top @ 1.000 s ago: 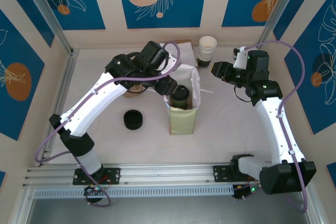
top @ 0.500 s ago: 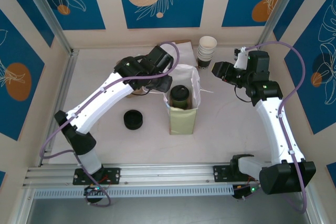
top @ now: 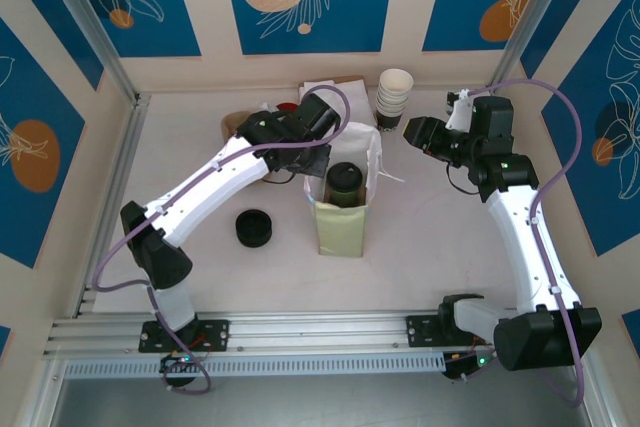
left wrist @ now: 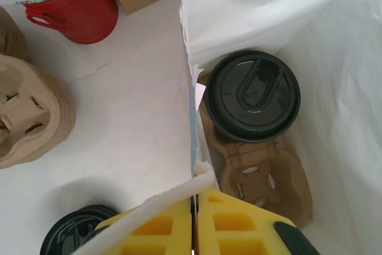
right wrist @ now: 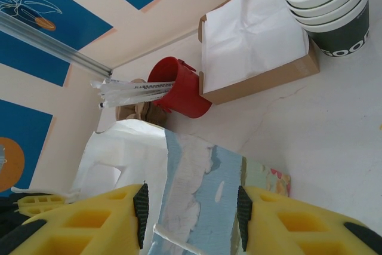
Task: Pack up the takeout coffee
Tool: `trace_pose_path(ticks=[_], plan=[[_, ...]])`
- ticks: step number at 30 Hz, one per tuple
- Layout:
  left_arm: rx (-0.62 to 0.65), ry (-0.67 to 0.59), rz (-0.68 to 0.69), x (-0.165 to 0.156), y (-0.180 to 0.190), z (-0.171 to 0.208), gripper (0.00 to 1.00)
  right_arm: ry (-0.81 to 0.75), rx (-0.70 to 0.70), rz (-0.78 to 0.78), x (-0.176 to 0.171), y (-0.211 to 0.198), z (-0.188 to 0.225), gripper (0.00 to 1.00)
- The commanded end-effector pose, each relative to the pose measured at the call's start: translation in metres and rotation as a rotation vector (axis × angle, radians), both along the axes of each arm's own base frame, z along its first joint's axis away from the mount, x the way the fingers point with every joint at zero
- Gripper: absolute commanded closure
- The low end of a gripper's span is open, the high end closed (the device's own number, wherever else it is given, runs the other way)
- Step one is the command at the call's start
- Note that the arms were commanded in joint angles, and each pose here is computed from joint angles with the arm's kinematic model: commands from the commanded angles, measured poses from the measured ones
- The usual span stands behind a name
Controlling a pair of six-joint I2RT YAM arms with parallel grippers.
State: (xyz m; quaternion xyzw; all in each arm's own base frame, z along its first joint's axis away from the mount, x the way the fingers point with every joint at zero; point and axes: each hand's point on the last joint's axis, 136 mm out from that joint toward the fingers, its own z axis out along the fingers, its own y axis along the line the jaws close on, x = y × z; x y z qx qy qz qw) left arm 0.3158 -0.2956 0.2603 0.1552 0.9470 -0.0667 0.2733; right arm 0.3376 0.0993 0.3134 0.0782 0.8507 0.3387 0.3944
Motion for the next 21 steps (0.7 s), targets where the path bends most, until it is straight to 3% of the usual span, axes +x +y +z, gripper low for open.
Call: trace_pose_path(ticks=[1,10,21], plan=[[0.023,-0.030,0.059,0.007,0.017,0.004,0.92,-0.005,0.025,0.012,0.001,0.002,0.001,0.54],[0.053,-0.025,0.125,0.014,0.055,0.004,0.93,-0.014,0.035,0.019,0.024,0.008,0.000,0.55],[0.057,-0.023,0.180,0.016,0.091,0.007,0.95,0.000,-0.040,0.052,0.089,0.050,-0.023,0.55]])
